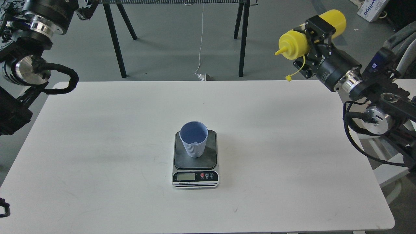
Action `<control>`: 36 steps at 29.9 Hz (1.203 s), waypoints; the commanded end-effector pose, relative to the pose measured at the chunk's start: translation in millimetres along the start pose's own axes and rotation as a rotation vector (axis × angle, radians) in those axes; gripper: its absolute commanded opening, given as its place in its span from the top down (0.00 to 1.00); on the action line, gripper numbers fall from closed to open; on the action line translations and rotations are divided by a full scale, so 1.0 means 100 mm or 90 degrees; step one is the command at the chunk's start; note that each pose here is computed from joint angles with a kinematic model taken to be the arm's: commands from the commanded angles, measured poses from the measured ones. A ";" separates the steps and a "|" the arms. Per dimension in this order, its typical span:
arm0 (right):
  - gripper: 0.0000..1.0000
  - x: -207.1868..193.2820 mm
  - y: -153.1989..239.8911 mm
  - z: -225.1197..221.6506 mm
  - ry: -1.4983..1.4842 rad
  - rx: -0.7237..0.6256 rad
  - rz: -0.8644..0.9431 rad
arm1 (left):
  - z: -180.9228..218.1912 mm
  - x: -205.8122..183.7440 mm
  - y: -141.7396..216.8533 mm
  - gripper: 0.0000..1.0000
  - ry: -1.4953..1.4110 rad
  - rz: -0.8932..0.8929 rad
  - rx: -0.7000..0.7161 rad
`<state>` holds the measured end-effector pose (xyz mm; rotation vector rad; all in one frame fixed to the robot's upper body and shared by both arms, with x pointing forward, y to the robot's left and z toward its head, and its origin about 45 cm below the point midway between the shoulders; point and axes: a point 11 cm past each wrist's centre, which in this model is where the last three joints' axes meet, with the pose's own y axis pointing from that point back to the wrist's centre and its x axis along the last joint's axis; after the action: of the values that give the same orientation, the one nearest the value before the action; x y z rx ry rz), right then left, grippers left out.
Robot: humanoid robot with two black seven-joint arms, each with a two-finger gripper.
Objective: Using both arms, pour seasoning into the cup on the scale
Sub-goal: 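Raise the bottle away from the cup and turn it upright, then lower the upright bottle back onto the table with the right gripper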
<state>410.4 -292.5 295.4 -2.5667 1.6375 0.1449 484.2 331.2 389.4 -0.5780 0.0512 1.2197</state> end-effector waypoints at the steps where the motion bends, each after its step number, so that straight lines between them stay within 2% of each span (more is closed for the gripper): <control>1: 0.67 0.17 0.23 0.16 -0.177 0.019 0.026 | -0.03 0.00 0.01 0.00 0.004 0.000 0.002; 5: 0.67 0.25 0.45 0.37 -0.327 0.038 0.039 | -0.06 -0.03 0.00 0.00 0.009 -0.002 0.004; 10: 0.66 0.26 0.81 0.84 -0.528 0.076 0.070 | -0.08 -0.01 0.02 0.00 0.010 0.001 0.006; 14: 0.66 -0.01 0.96 1.29 -0.627 0.086 0.084 | -0.14 0.01 0.06 0.00 0.013 0.006 0.013; 18: 0.66 -0.07 1.18 1.70 -0.675 0.081 0.154 | -0.15 0.02 0.08 0.00 0.014 0.008 0.015; 22: 0.66 -0.33 1.29 2.07 -0.735 0.063 0.190 | -0.16 0.02 0.08 0.00 0.013 0.007 0.017; 28: 0.65 -0.44 1.46 2.24 -0.761 0.050 0.218 | -0.16 0.02 0.08 0.00 0.013 0.007 0.017; 30: 0.61 -0.46 1.48 2.25 -0.765 0.047 0.219 | -0.16 0.02 0.08 0.00 0.013 0.007 0.016; 32: 0.52 -0.47 1.49 2.24 -0.768 0.048 0.219 | -0.15 0.03 0.08 0.00 0.013 0.008 0.015; 36: 0.25 -0.48 1.53 2.26 -0.772 0.046 0.223 | -0.14 0.03 0.08 0.00 0.012 0.007 0.014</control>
<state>248.3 -284.0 75.3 -1.4542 1.4003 1.2915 482.2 327.8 372.1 -0.5685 0.0868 1.2223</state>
